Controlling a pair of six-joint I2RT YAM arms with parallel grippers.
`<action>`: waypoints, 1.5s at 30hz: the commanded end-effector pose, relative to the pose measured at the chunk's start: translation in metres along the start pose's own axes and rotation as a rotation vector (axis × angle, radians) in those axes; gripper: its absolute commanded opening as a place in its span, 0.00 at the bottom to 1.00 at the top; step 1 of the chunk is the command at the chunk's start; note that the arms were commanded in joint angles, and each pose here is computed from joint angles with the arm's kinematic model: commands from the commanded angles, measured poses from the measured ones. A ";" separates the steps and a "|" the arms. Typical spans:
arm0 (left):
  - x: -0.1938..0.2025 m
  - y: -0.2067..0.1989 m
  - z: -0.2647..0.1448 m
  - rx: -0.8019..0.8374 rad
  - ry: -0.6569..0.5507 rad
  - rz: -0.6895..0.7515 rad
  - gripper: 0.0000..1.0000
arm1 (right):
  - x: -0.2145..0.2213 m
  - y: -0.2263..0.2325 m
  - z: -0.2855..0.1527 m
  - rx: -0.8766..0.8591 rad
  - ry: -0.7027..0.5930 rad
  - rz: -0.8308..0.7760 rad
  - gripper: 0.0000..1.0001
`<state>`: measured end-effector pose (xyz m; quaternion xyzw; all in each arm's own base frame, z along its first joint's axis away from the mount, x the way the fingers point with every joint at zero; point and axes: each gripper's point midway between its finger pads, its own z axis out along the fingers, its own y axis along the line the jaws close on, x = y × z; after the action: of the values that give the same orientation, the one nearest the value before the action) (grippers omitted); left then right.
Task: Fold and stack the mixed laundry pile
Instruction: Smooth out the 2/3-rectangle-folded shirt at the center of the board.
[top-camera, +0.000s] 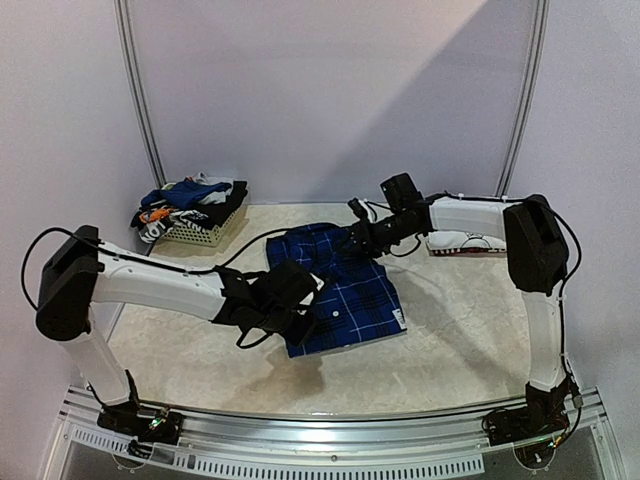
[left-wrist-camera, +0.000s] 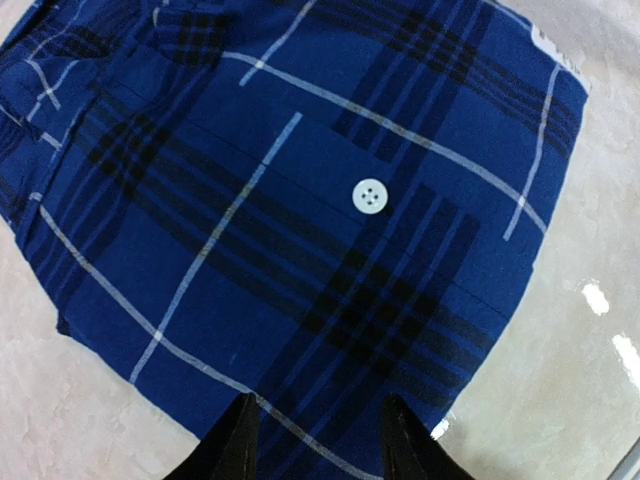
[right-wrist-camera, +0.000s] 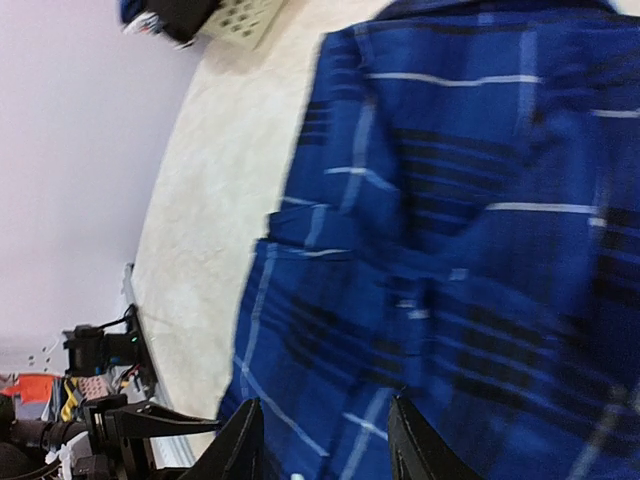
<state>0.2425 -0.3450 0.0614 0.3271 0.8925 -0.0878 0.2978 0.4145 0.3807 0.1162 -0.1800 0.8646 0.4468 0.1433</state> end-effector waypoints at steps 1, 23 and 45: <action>0.006 -0.014 0.014 0.035 0.015 0.015 0.42 | 0.005 -0.054 0.004 0.121 0.002 0.061 0.43; 0.086 0.018 0.011 -0.050 0.165 0.044 0.40 | 0.096 -0.152 -0.014 0.484 0.073 0.258 0.41; -0.005 -0.050 -0.050 -0.128 -0.135 0.658 0.86 | 0.050 -0.048 -0.105 0.551 -0.164 0.084 0.62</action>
<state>0.1976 -0.3553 0.1079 0.4930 0.7823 0.0019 0.3809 0.3926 0.2773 0.1070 -0.0664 0.9419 0.2462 0.2187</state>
